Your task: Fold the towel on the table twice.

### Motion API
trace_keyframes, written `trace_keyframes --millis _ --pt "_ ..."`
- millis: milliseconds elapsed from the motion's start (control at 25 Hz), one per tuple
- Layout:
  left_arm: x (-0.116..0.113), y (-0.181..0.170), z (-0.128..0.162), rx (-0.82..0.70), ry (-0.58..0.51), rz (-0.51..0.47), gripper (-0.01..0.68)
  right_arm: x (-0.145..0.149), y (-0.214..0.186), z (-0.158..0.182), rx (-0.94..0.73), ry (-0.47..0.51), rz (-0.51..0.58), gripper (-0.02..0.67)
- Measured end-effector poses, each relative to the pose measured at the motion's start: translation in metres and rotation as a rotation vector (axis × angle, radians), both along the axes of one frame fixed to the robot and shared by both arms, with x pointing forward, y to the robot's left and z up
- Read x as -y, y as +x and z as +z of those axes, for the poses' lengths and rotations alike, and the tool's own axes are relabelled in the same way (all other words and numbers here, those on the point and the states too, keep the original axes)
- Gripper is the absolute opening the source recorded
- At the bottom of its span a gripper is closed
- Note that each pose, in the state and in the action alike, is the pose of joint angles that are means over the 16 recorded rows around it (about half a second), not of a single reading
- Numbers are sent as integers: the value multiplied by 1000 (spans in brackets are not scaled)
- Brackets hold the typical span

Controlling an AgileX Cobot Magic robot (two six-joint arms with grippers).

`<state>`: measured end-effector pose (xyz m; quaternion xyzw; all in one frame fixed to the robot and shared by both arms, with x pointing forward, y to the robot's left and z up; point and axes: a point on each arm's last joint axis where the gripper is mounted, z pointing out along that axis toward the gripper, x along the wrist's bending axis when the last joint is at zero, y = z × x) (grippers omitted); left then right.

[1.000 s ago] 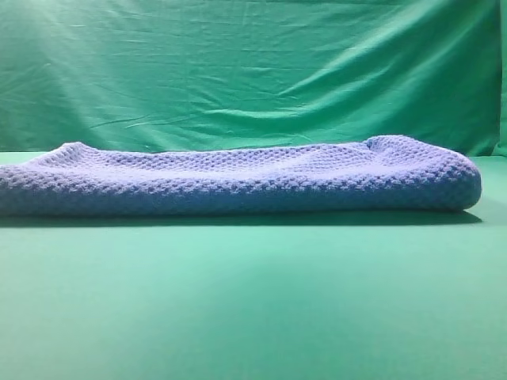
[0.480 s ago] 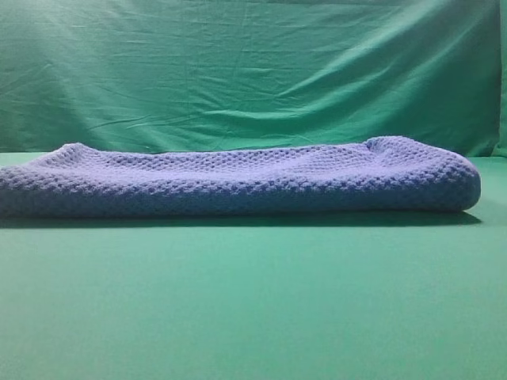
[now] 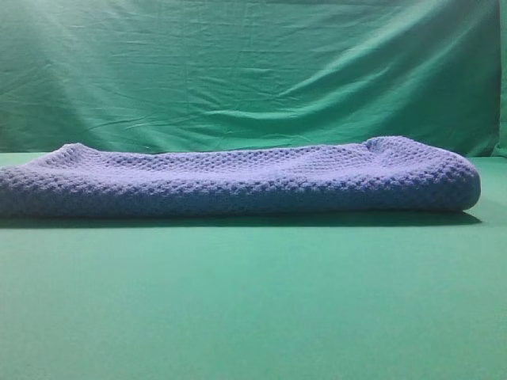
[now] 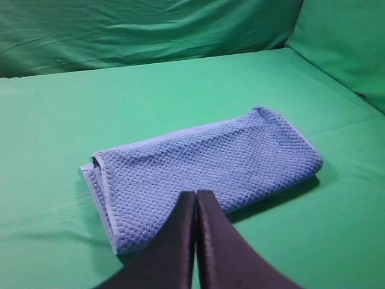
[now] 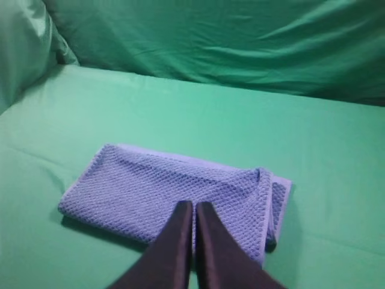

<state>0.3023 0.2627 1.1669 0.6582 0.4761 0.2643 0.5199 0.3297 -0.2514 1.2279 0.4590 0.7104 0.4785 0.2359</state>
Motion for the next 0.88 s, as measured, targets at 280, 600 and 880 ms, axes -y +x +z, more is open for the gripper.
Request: trace_keyframes --millis 280,600,880 --pt "-5 -36 -37 109 -17 32 0 15 -50 -50 154 4 -13 0" --pt "-8 -60 -68 203 -40 53 0 26 -91 -90 288 19 -18 0" --pt "-9 -67 -83 210 -57 59 0 31 -117 -105 356 46 -17 0"
